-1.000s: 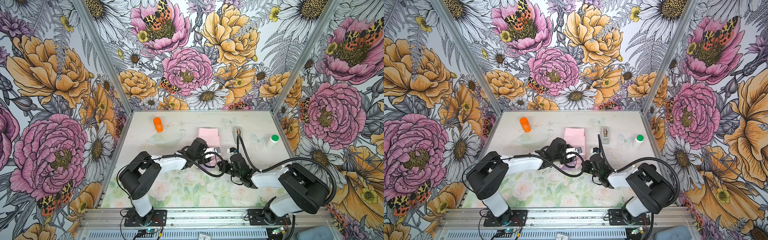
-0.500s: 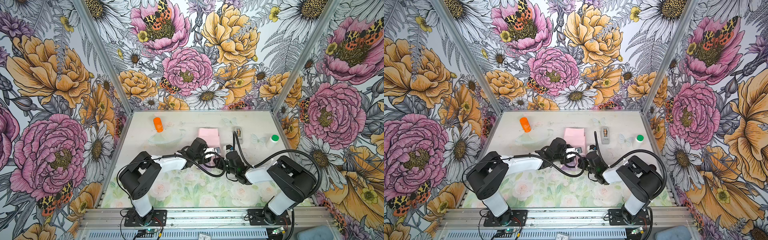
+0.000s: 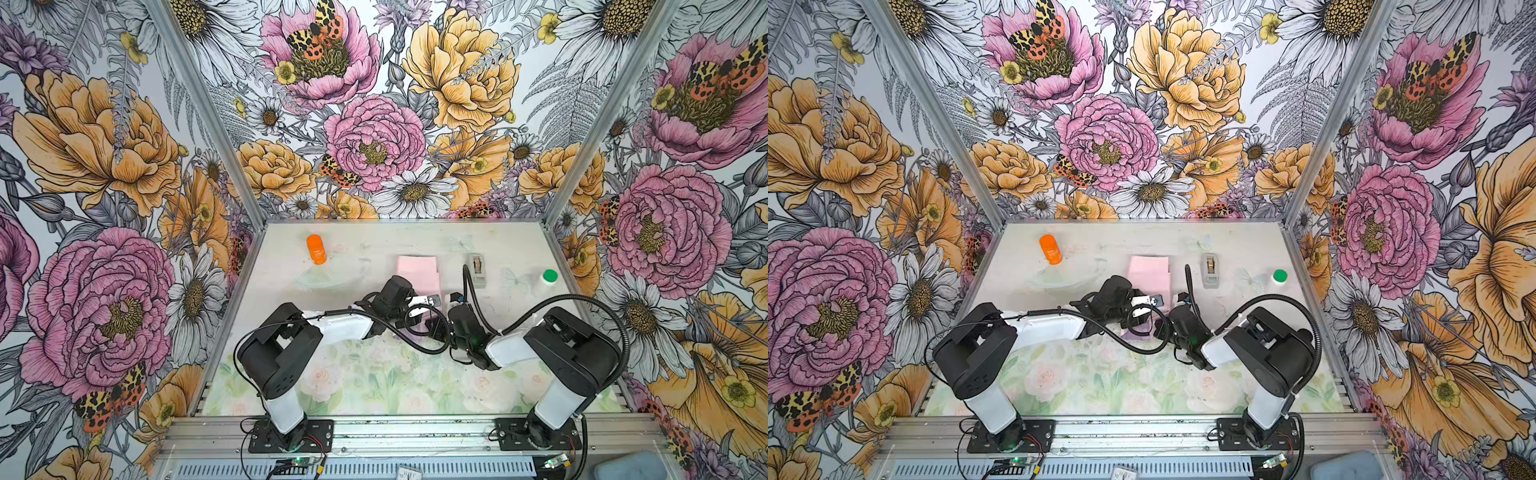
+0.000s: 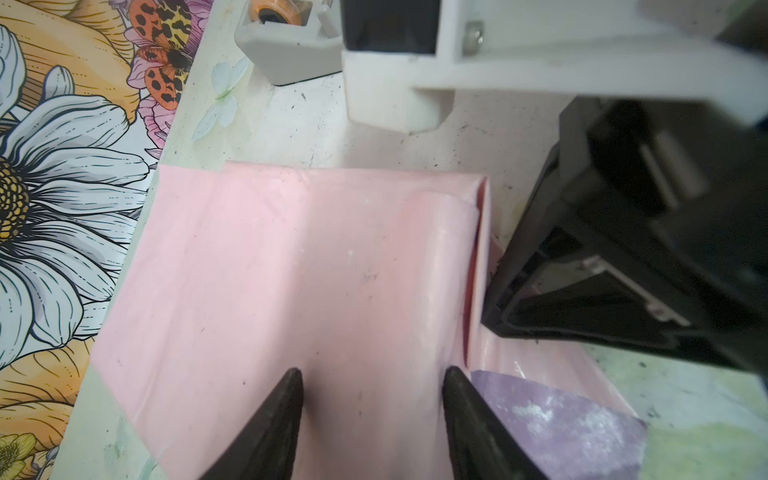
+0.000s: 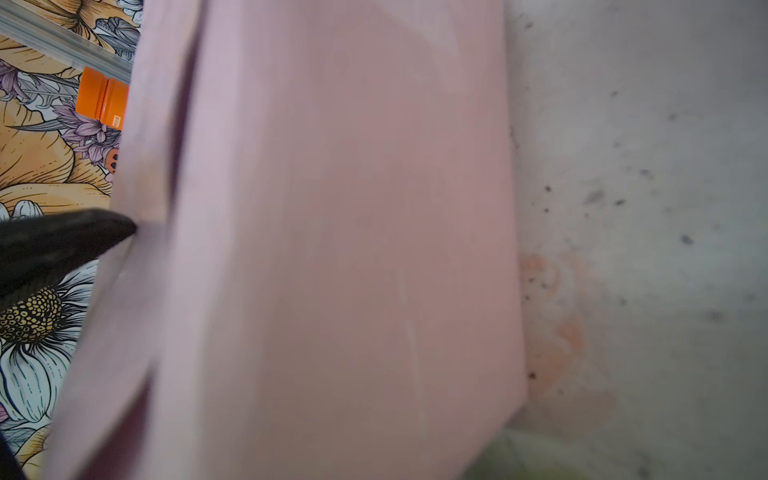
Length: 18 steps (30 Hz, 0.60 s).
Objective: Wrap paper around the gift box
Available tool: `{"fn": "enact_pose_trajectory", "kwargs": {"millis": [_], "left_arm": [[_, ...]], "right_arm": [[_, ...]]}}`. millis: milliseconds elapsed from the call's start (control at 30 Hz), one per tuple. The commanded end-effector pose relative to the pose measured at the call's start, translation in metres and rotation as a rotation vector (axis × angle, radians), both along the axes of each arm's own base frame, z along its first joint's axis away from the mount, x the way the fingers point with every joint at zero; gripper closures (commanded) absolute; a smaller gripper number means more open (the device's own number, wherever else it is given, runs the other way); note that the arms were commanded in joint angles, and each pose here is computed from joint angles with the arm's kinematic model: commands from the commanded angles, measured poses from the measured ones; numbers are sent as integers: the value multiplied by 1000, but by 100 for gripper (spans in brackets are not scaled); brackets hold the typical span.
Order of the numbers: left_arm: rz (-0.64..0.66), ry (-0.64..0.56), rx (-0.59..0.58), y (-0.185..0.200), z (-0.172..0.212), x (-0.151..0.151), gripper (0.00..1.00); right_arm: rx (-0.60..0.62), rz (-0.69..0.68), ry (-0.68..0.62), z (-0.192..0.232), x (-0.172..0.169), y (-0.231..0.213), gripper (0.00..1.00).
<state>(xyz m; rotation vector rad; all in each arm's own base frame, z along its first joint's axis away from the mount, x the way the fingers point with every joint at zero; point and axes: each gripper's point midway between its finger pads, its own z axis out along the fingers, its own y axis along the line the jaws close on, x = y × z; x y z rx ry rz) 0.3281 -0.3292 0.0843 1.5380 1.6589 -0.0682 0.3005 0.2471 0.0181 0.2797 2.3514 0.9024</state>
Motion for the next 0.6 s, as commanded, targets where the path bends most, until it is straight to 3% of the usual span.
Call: {"fn": "enact_pose_trajectory", "kwargs": {"millis": [0,200,567], "left_arm": [[0,-14,-52,0,16,0,45],[0,-14,-57,0,17,1,45],[-4,-15,-61,-1,19,0,45]], "right_arm": [[-32,-49,4,-1,0,-17,95],[-36,-63,12,-1,0,-24,95],[11,12,-16,8,8,16,95]]}}
